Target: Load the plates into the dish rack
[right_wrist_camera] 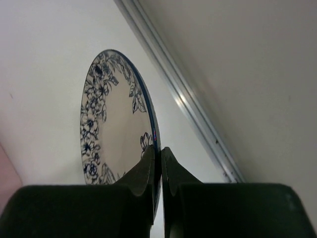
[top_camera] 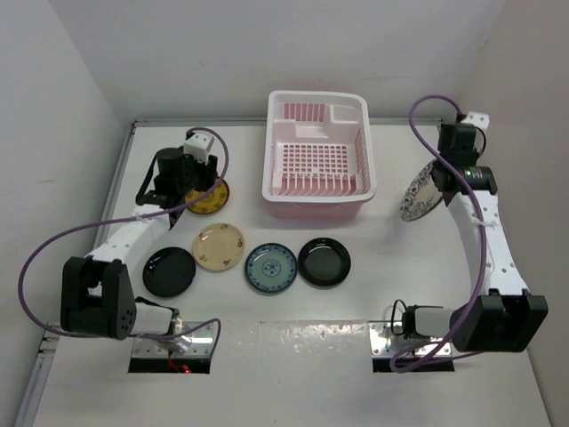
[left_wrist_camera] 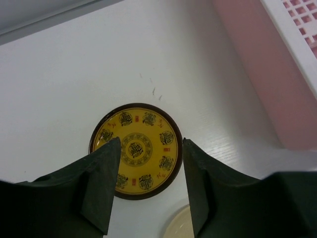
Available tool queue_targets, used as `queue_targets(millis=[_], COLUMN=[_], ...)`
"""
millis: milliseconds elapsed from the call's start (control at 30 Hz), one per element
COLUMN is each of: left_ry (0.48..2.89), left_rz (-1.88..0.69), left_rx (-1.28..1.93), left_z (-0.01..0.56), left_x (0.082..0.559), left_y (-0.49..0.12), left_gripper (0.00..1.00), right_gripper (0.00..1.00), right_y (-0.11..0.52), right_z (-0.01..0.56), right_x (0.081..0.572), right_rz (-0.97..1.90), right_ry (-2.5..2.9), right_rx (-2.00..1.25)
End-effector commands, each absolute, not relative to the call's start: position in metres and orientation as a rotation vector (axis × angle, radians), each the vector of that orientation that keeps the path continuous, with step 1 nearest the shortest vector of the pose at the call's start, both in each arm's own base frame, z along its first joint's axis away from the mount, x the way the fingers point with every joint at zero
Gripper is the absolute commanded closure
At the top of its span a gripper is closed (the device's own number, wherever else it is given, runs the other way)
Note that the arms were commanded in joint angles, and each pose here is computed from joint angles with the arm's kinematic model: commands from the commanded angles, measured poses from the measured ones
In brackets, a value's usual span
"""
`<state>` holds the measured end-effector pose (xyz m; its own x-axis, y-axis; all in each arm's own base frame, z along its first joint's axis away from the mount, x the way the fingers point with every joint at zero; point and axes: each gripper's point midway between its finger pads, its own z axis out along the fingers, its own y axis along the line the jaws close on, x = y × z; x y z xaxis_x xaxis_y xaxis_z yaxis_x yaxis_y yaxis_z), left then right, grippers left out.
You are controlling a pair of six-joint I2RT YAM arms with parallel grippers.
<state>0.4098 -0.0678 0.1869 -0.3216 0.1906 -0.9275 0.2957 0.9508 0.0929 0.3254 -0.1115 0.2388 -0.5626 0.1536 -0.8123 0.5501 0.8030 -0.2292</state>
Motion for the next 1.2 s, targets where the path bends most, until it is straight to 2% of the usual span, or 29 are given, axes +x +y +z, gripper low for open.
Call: queue_targets(millis=[0,33,67,133,167,233,267,300,333,400,467,600,700,967,1167], left_ry=[1.787,1.820,1.796,1.849,1.835,1.866,1.876,1.876,1.888,1.892,1.878,1.876,1.882,1.888,1.918], left_rz=[-0.100,-0.103,-0.101,-0.106,-0.094,-0.085,-0.074,-0.074,-0.066,-0.051,-0.030,-0.015,-0.009,-0.011,-0.013], left_rx=[0.349,0.352,0.350,0.355,0.346,0.341,0.333,0.333,0.328,0.314,0.341,0.344,0.336,0.294,0.279], left_z=[0.226,0.215,0.227,0.213,0.223,0.218,0.218,0.220,0.218,0.217,0.219,0.215,0.212,0.209,0.196], left_x=[0.441,0.448,0.457,0.467,0.476,0.483,0.487,0.495,0.496,0.500,0.501,0.506,0.512,0.518,0.513], left_y=[-0.070,-0.071,-0.072,-0.073,-0.072,-0.071,-0.069,-0.070,-0.069,-0.063,-0.062,-0.057,-0.053,-0.040,-0.035], left_gripper=[0.45,0.46,0.48,0.57,0.66,0.74,0.75,0.75,0.75,0.75,0.75,0.75,0.75,0.74,0.68], right_gripper=[1.00,1.00,1.00,1.00,1.00,1.00,1.00,1.00,1.00,1.00,1.00,1.00,1.00,1.00,1.00], right_y=[-0.118,-0.110,-0.102,-0.090,-0.069,-0.063,-0.045,-0.035,-0.032,0.003,0.019,0.065,0.077,0.083,0.086], right_z=[0.346,0.355,0.358,0.390,0.409,0.428,0.451,0.443,0.471,0.463,0.479,0.438,0.398,0.321,0.275], right_x=[0.358,0.361,0.371,0.377,0.389,0.394,0.397,0.412,0.408,0.426,0.423,0.440,0.449,0.461,0.463], right_rz=[-0.673,-0.690,-0.703,-0.747,-0.707,-0.796,-0.758,-0.796,-0.789,-0.779,-0.797,-0.806,-0.806,-0.880,-0.826], right_ry=[1.809,1.801,1.793,1.739,1.680,1.662,1.610,1.640,1.597,1.628,1.611,1.682,1.734,1.843,1.912], right_rx=[0.519,0.485,0.465,0.415,0.383,0.315,0.301,0.245,0.256,0.163,0.136,0.034,0.036,-0.031,-0.075])
